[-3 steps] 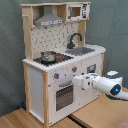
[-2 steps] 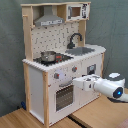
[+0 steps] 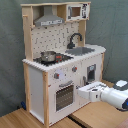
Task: Play with the kitchen
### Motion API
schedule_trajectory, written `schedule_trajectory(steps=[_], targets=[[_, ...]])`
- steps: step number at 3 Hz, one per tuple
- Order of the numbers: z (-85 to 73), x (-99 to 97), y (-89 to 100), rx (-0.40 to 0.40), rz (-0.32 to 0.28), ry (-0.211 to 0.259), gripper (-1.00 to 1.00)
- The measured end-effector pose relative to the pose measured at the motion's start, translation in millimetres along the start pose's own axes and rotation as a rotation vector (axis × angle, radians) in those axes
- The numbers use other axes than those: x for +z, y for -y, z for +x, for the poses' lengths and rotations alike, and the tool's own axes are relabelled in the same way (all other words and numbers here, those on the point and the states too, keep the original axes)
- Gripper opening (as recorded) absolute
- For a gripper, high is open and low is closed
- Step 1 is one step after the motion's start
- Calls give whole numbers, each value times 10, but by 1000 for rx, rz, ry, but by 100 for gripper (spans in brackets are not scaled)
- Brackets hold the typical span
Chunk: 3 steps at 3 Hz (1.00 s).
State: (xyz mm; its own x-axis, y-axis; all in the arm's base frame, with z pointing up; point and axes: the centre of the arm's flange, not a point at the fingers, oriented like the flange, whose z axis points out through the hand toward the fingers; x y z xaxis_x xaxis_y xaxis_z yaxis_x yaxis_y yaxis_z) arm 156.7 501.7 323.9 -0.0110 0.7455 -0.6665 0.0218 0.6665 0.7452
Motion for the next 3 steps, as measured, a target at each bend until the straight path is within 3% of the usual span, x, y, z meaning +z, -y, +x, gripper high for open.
schedule_trajectory(steps=[1, 3], targets=[[25, -294, 106, -18, -1, 6, 100], [-304, -515, 481, -12, 2, 12, 100]])
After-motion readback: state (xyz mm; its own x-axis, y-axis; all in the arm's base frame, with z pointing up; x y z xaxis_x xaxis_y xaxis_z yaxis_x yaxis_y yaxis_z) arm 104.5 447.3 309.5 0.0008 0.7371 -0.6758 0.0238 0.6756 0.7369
